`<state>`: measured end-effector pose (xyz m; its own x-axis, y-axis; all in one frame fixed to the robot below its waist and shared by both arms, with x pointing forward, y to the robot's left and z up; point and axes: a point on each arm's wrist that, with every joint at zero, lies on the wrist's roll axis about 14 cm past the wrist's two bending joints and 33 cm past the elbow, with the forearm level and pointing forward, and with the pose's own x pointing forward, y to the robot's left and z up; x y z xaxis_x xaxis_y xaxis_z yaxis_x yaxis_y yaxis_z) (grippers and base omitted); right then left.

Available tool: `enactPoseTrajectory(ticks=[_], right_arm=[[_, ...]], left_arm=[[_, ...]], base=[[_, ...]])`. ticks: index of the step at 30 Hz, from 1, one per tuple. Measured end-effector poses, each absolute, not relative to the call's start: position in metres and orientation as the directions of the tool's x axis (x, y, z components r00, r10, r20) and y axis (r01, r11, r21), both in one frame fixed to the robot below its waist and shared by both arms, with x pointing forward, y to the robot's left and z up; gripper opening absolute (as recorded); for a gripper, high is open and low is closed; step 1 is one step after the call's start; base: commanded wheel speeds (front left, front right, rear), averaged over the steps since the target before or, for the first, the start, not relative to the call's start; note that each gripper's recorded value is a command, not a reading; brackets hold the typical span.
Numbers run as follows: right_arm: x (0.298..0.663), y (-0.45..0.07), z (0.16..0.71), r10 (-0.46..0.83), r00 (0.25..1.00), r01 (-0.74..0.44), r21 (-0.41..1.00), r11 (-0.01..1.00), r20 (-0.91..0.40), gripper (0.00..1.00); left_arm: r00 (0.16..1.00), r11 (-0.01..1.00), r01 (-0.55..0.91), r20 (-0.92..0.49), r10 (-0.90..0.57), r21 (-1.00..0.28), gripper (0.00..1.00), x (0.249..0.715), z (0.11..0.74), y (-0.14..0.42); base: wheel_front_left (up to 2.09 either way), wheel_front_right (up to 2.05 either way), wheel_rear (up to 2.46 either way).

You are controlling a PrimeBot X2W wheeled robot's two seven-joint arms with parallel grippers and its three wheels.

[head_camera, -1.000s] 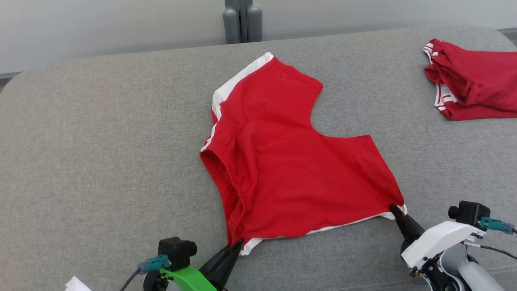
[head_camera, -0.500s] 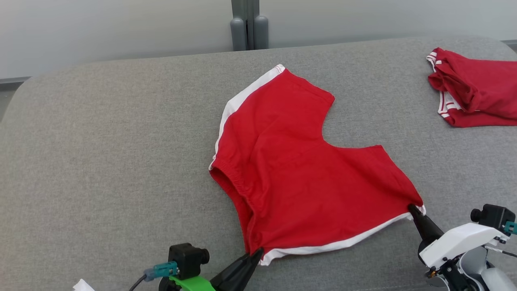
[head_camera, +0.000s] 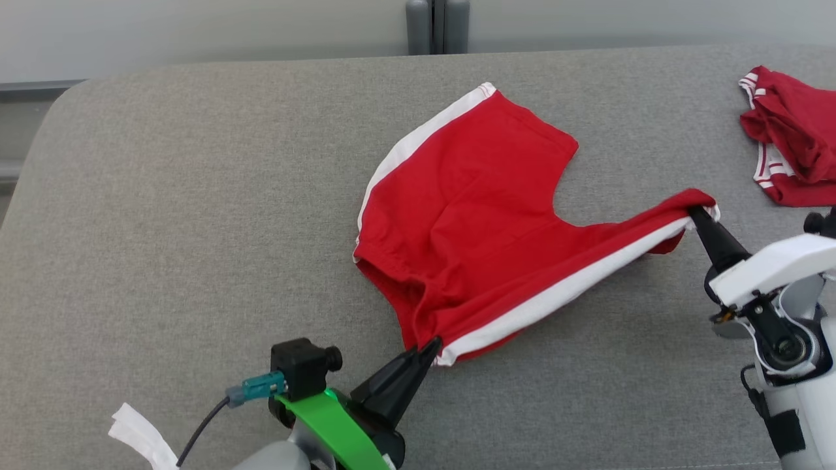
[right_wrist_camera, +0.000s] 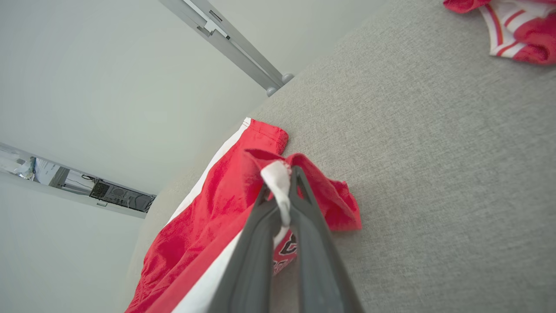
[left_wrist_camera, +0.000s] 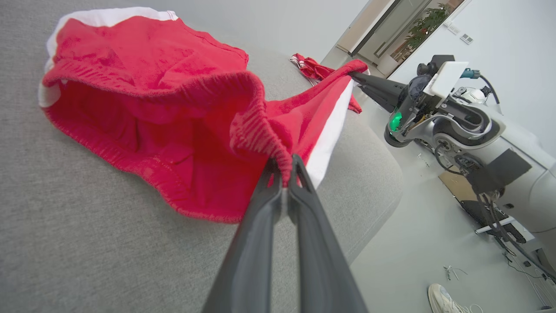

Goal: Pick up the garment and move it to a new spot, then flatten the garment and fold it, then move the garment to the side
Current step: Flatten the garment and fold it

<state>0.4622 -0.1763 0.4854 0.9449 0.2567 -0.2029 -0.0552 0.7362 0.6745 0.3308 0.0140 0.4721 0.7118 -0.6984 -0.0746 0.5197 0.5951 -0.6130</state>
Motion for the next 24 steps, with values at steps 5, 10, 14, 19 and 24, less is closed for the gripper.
enactPoseTrajectory(ticks=[5, 10, 14, 19, 24], right_arm=[[0.501, -0.150, 0.497, 0.317, 0.926, -0.115, 0.647, 0.754, -0.205, 0.00], [0.535, -0.120, 0.502, 0.364, 0.906, -0.162, 0.614, 0.772, -0.218, 0.00], [0.561, -0.100, 0.502, 0.383, 0.895, -0.183, 0.595, 0.783, -0.229, 0.00], [0.594, -0.078, 0.503, 0.384, 0.896, -0.184, 0.599, 0.779, -0.224, 0.00], [0.620, -0.063, 0.495, 0.370, 0.898, -0.169, 0.590, 0.790, -0.238, 0.00]], left_arm=[[0.742, 0.586, 0.511, -0.020, -0.670, -0.629, 0.00, 0.354, 0.489, 0.018], [0.783, 0.558, 0.466, 0.026, -0.622, -0.687, 0.00, 0.376, 0.504, 0.026], [0.813, 0.557, 0.428, 0.033, -0.581, -0.712, 0.00, 0.392, 0.509, 0.037], [0.850, 0.593, 0.361, -0.007, -0.527, -0.719, 0.00, 0.416, 0.497, 0.055], [0.882, 0.623, 0.285, -0.055, -0.468, -0.728, 0.00, 0.436, 0.481, 0.069]], base=[[0.00, 0.00, 0.00], [0.00, 0.00, 0.00], [0.00, 0.00, 0.00], [0.00, 0.00, 0.00], [0.00, 0.00, 0.00]])
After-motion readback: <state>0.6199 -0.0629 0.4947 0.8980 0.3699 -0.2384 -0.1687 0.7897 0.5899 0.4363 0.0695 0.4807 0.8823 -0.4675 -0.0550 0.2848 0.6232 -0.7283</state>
